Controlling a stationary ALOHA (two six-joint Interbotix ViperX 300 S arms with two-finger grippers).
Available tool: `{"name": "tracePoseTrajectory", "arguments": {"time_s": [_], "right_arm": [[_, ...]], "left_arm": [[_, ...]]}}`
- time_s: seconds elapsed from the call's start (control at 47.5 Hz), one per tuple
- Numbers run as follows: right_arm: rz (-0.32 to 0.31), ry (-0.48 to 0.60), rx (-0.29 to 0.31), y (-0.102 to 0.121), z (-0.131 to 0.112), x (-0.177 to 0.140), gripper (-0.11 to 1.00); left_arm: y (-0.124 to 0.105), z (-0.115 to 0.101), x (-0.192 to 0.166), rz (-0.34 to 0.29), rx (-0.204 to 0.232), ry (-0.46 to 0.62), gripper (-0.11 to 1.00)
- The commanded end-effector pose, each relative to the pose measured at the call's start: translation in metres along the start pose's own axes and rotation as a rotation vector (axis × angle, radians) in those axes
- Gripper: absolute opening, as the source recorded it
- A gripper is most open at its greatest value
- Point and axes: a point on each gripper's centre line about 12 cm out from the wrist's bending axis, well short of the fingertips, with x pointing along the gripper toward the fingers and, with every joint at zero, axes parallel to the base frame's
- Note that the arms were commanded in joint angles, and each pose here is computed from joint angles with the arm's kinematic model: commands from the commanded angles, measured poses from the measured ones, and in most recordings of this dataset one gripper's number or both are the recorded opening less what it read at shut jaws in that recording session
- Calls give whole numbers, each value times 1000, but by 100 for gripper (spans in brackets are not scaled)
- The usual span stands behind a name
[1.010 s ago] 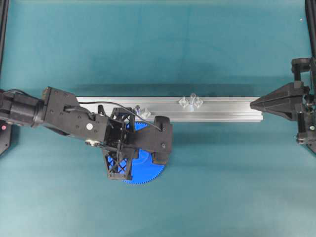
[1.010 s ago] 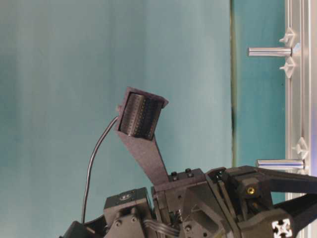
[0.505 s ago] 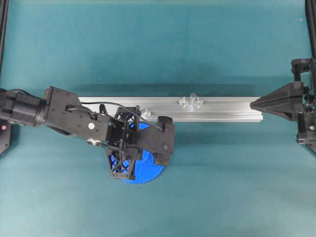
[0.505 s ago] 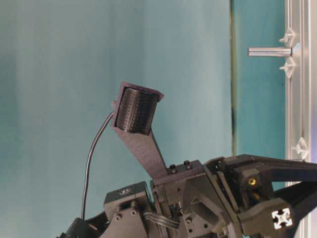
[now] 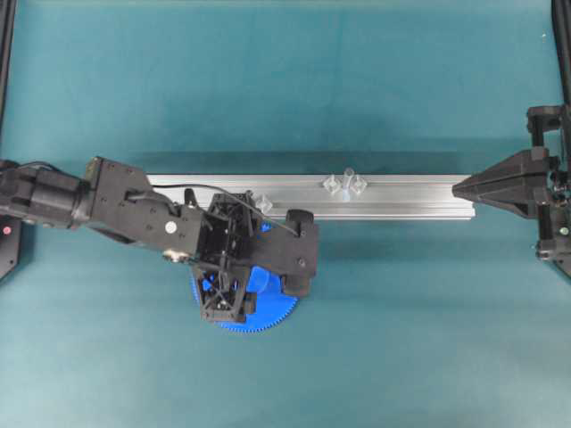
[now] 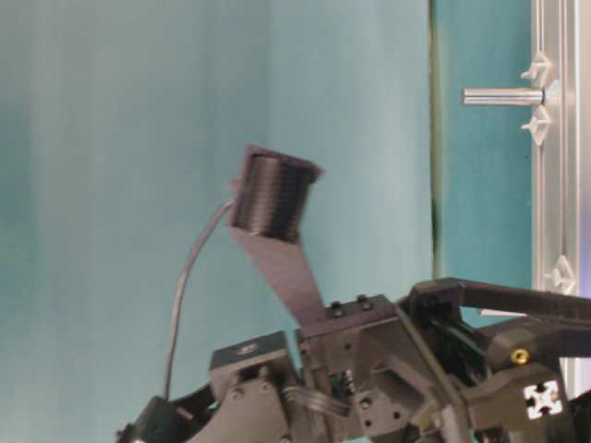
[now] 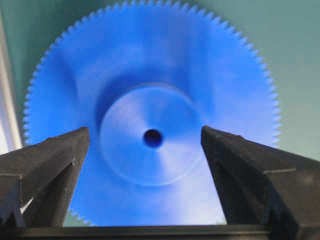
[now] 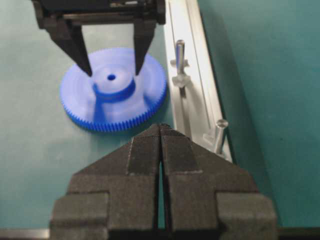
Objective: Insert the large gear onto the shaft.
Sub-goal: 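Lower the open left gripper down around the gear hub, then close the left gripper on the blue gear's hub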
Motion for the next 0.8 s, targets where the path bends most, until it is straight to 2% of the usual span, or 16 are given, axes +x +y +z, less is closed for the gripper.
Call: {"name": "tracePoseTrajectory", "arguments": {"time_s": [0.0, 0.231, 0.421, 0.778], "right_arm": [[0, -15, 13, 0, 5, 0, 0], [0, -17, 13, 0, 5, 1, 0], [0, -18, 13, 0, 5, 0, 0], [0, -17, 16, 0, 5, 1, 0]], "left_arm": [[3, 11, -12, 1, -14, -34, 95], [5, 14, -11, 3, -74, -32, 95], [-3, 11, -9, -4, -58, -23, 95], [-4, 8, -7, -4, -61, -14, 95]]}}
